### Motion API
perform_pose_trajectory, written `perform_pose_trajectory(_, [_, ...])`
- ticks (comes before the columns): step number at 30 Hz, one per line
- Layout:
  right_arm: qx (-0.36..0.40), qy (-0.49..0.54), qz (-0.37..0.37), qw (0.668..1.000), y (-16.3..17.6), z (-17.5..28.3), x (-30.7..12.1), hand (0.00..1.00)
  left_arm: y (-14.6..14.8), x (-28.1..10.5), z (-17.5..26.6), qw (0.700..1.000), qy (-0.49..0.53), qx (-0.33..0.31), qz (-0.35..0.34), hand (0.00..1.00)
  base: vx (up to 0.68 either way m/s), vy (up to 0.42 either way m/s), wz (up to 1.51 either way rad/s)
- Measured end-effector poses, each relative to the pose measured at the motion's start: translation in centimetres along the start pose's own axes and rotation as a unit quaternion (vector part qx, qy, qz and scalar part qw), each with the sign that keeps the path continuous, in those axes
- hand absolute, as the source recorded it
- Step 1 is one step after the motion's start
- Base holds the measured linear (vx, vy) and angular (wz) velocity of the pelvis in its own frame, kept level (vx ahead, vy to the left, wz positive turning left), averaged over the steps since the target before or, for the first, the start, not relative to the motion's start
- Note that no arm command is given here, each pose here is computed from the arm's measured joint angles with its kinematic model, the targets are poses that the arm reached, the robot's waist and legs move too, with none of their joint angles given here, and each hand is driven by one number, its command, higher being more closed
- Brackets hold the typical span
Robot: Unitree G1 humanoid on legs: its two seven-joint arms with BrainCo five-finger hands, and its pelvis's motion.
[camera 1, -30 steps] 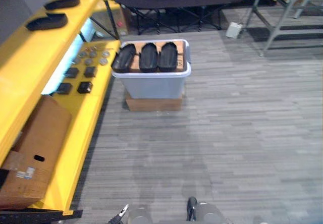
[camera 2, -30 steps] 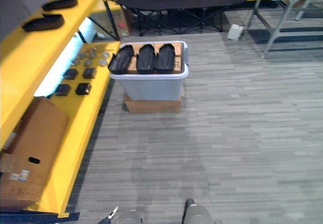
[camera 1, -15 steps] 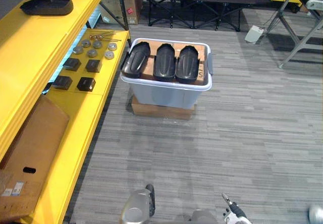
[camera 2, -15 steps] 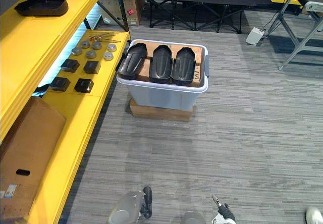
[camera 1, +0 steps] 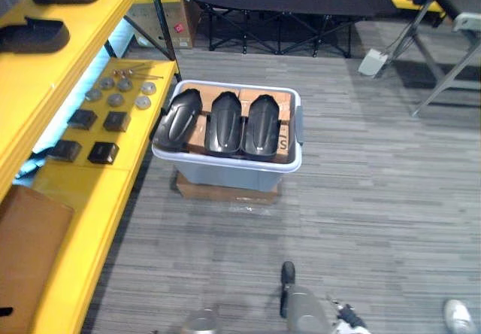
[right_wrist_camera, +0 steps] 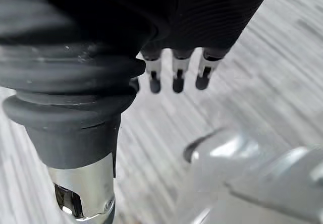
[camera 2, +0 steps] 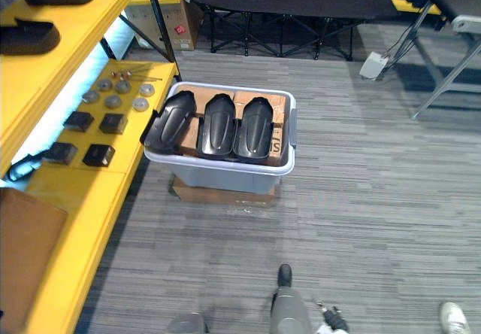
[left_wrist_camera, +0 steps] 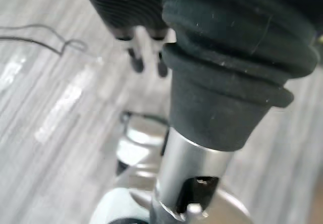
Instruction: Walk over and take plastic housings, then place them on the shelf
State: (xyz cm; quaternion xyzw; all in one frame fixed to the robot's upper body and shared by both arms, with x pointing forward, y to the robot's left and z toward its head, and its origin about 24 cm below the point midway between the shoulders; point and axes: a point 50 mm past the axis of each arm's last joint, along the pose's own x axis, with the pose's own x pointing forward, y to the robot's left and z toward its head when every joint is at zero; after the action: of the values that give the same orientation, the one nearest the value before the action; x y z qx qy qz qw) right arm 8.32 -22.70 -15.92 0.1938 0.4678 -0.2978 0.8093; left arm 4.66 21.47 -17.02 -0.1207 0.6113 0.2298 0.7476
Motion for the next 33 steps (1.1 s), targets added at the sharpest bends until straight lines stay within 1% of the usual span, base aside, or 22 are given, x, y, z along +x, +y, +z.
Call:
perform_pose_trajectory(1, [-0.003, -0.002, -0.004, 1.000, -0.3, 0.0, 0.0, 0.00, 0.2, -0.1, -0.6, 0.999, -0.001, -0.031, 0.007, 0.00, 0.32, -0.197, 0.15])
perform_pose_trajectory(2, [-0.004, -0.004, -0.008, 1.000, -0.6, -0.3, -0.2, 0.00, -0.4, -0.2, -1.5, 0.999, 0.007, -0.046, 0.005, 0.00, 0.32, -0.134, 0.10])
perform_pose_trajectory(6, [-0.002, -0.045, 0.001, 0.999, -0.2, 0.6, -0.2, 0.00, -1.2, -0.3, -3.1, 0.998, 0.026, -0.049, -0.006, 0.00, 0.23, 0.053, -0.01])
perform_pose_trajectory(8, [0.008, -0.091, 0.008, 0.996, 0.2, 2.0, -0.3, 0.00, -1.2, -0.3, -2.9, 0.999, 0.024, -0.028, -0.014, 0.00, 0.15, 0.175, 0.14])
perform_pose_trajectory(10, [0.013, -0.127, 0.036, 0.991, 1.9, 2.6, -0.7, 0.00, -0.3, -0.2, -2.5, 1.000, 0.012, 0.009, -0.005, 0.00, 0.22, 0.223, 0.18])
perform_pose_trajectory(12, [0.009, -0.189, 0.042, 0.981, 3.0, 4.7, -1.1, 0.00, -0.1, -0.2, -1.7, 0.998, -0.002, 0.057, -0.003, 0.00, 0.20, 0.174, 0.01])
perform_pose_trajectory(13, [0.011, -0.207, 0.044, 0.977, 3.3, 5.4, -1.3, 0.00, -0.2, -0.2, -1.4, 0.997, -0.007, 0.071, -0.002, 0.00, 0.19, 0.164, -0.14])
perform_pose_trajectory(15, [0.022, -0.262, 0.043, 0.964, 3.9, 7.6, -1.9, 0.00, -0.3, -0.1, -0.8, 0.994, -0.019, 0.106, 0.002, 0.00, 0.19, 0.140, -0.12])
perform_pose_trajectory(17, [0.029, -0.336, 0.027, 0.941, 5.0, 11.2, -3.0, 0.00, 0.0, -0.2, 0.2, 0.987, -0.037, 0.158, 0.007, 0.00, 0.20, 0.122, -0.09])
perform_pose_trajectory(18, [0.032, -0.354, 0.022, 0.934, 5.1, 12.0, -3.4, 0.00, 0.1, -0.2, 0.5, 0.985, -0.042, 0.165, 0.008, 0.00, 0.18, 0.104, -0.06])
perform_pose_trajectory(20, [0.057, -0.418, 0.007, 0.907, 5.8, 14.9, -5.0, 0.00, 0.6, -0.3, 2.1, 0.981, -0.068, 0.183, 0.013, 0.00, 0.18, 0.075, 0.01])
perform_pose_trajectory(21, [0.065, -0.432, 0.002, 0.899, 5.8, 15.6, -5.4, 0.00, 0.7, -0.4, 2.5, 0.979, -0.075, 0.187, 0.014, 0.00, 0.14, 0.037, 0.06])
perform_pose_trajectory(23, [0.093, -0.484, -0.029, 0.869, 5.3, 18.3, -6.9, 0.00, 0.9, -0.5, 3.4, 0.978, -0.090, 0.189, 0.014, 0.00, 0.11, 0.013, 0.06])
perform_pose_trajectory(26, [0.103, -0.532, -0.037, 0.840, 4.1, 21.2, -8.4, 0.00, 0.8, -0.6, 3.3, 0.980, -0.090, 0.180, 0.012, 0.00, 0.13, -0.013, 0.09])
perform_pose_trajectory(28, [0.107, -0.538, -0.014, 0.836, 4.2, 22.0, -8.9, 0.00, 0.9, -0.6, 3.3, 0.982, -0.090, 0.169, 0.012, 0.00, 0.12, -0.051, 0.16])
perform_pose_trajectory(32, [0.092, -0.509, 0.017, 0.855, 5.0, 22.5, -8.4, 0.00, 0.6, -0.7, 3.6, 0.981, -0.105, 0.162, 0.007, 0.00, 0.08, -0.050, 0.11])
perform_pose_trajectory(33, [0.080, -0.505, 0.031, 0.859, 5.8, 23.2, -8.4, 0.00, 0.1, -0.8, 4.0, 0.980, -0.120, 0.160, 0.001, 0.00, 0.03, -0.067, -0.11])
